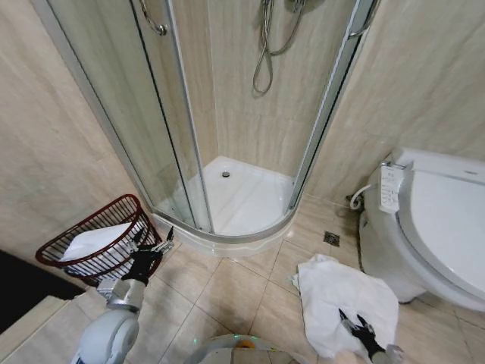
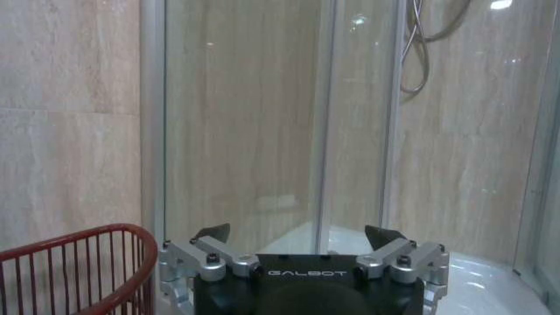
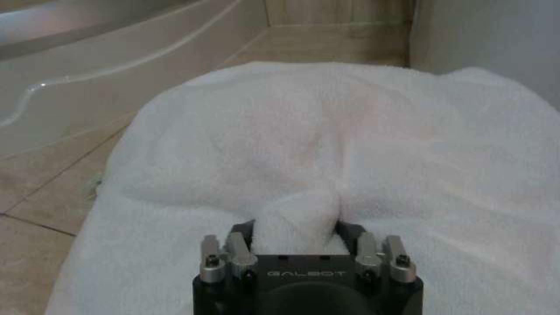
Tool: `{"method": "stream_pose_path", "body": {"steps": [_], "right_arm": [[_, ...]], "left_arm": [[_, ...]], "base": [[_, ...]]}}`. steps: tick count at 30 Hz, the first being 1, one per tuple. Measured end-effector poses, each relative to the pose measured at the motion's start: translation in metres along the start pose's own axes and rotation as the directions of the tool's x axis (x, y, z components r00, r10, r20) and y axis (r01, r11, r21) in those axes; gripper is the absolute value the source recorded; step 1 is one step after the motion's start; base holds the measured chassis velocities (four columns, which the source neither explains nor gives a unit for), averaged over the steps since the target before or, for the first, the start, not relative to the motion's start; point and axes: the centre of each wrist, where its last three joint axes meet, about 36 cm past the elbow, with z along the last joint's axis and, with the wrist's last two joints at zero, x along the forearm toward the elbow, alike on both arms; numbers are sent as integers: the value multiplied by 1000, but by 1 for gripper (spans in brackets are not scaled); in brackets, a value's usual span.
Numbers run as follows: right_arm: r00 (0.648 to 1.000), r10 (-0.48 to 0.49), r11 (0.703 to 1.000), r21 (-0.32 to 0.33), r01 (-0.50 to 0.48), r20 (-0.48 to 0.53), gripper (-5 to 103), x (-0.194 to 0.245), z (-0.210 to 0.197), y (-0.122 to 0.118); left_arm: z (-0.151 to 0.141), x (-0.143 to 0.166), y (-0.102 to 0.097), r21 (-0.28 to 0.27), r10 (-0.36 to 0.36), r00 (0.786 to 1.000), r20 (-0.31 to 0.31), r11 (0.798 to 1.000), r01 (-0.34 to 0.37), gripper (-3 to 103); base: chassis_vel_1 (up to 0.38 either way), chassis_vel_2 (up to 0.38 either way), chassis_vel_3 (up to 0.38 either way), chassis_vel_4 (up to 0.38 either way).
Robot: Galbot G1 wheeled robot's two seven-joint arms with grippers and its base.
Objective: Discard the used towel into the hamper.
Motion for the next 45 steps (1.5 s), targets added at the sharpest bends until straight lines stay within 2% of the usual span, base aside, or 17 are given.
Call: {"method": "stream_pose_path", "body": {"steps": [2,4,5,6,8,11,14,19,24,27,28,32,42,45], "right_arm": [[1000,-9,1000,10,9,9,50,1,0,2],[1000,-12,1000,12,12,12,50,1,0,4],[1000,-15,1000,13,15,16,33,1,1,6],[1000,-15,1000,13,15,17,28,1,1,6],[1000,-15,1000,13,14,18,28,2,2,6],[1000,-15,1000,14,14,21,14,4,3,7],[1000,-15,1000,11,15,27,8,4,4,11],[998,-19,1000,12,18,57,8,4,4,17],[991,-28,999,38,23,130,8,8,-3,20],[972,-38,998,66,23,234,8,10,-18,27],[972,-38,998,66,23,234,8,10,-18,27],[930,-53,994,107,15,364,8,16,-40,41],[863,-47,985,167,-45,504,8,48,-65,41],[826,-45,984,170,-62,562,8,64,-88,45]], "left_arm": [[0,0,0,0,0,1000,0,1000,0,100],[0,0,0,0,0,1000,0,1000,0,100],[0,0,0,0,0,1000,0,1000,0,100],[0,0,0,0,0,1000,0,1000,0,100],[0,0,0,0,0,1000,0,1000,0,100],[0,0,0,0,0,1000,0,1000,0,100],[0,0,0,0,0,1000,0,1000,0,100],[0,0,0,0,0,1000,0,1000,0,100],[0,0,0,0,0,1000,0,1000,0,100],[0,0,0,0,0,1000,0,1000,0,100],[0,0,0,0,0,1000,0,1000,0,100],[0,0,0,0,0,1000,0,1000,0,100],[0,0,0,0,0,1000,0,1000,0,100],[0,0,0,0,0,1000,0,1000,0,100]], "base": [[0,0,0,0],[0,0,0,0],[0,0,0,0],[0,0,0,0],[0,0,0,0],[0,0,0,0],[0,0,0,0],[0,0,0,0],[0,0,0,0],[0,0,0,0],[0,0,0,0],[0,0,0,0],[0,0,0,0],[0,0,0,0]]}}
